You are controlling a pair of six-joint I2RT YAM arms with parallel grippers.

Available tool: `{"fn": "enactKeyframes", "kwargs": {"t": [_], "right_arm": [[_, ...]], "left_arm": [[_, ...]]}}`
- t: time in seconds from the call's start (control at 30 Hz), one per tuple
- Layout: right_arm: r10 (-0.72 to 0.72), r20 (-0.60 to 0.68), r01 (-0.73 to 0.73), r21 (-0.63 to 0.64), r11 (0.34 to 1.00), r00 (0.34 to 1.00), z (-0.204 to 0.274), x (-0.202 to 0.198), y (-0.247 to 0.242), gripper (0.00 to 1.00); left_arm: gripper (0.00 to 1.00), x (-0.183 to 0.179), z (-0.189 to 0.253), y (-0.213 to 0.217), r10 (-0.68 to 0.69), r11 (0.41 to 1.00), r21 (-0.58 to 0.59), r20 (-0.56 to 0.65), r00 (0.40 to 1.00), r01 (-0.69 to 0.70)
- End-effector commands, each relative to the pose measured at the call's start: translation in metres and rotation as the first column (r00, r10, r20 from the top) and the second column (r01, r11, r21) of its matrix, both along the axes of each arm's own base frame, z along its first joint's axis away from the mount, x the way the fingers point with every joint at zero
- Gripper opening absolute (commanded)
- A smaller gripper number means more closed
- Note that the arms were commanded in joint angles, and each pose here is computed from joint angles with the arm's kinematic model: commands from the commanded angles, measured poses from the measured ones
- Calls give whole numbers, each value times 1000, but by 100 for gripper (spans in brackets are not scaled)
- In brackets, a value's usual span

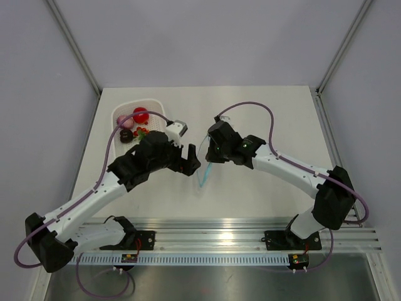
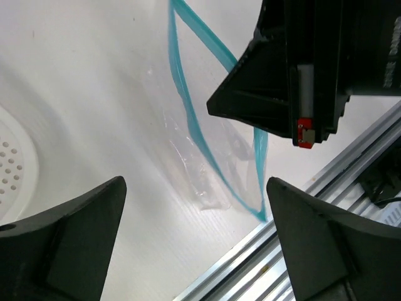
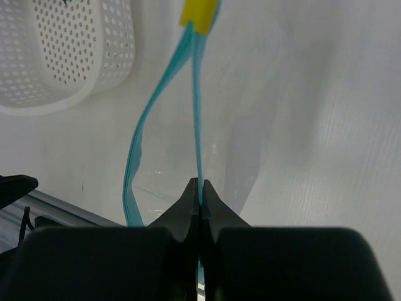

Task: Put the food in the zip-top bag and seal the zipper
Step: Open the zipper of the food storage bag.

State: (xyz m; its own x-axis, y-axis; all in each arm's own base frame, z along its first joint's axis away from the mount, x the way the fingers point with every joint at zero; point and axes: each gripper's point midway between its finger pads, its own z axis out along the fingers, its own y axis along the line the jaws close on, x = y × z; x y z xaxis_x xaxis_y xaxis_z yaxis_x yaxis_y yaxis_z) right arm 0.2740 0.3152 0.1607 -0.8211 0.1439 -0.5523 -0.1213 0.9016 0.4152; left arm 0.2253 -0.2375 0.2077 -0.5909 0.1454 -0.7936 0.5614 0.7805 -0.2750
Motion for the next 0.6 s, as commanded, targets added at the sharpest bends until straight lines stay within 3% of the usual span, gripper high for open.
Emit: {"fn": "enactKeyframes", "kwargs": {"t": [0.0,0.13,0.37,0.5,0.57], "right_arm": [[26,136,-28,15,999,990,33,9,-3,0],[45,144,-50,30,998,989,37,7,-1,0],[69,151,-79,57,995,986,42,2,2,0],[72,158,-83,68,994,985,46,-1,-1,0],[69,156,-79,59,995,985,44,-2,-4,0]], "left_arm": [[99,6,53,-6,33,991,-130,76,997,-23],[95,9,45,-17,32,989,-147,4,999,-31],[78,19,13,-39,53,985,-158,-127,990,-73],[62,26,3,-44,67,985,-149,-149,987,-90],[45,29,-5,-45,83,986,-133,-162,983,-105]]}}
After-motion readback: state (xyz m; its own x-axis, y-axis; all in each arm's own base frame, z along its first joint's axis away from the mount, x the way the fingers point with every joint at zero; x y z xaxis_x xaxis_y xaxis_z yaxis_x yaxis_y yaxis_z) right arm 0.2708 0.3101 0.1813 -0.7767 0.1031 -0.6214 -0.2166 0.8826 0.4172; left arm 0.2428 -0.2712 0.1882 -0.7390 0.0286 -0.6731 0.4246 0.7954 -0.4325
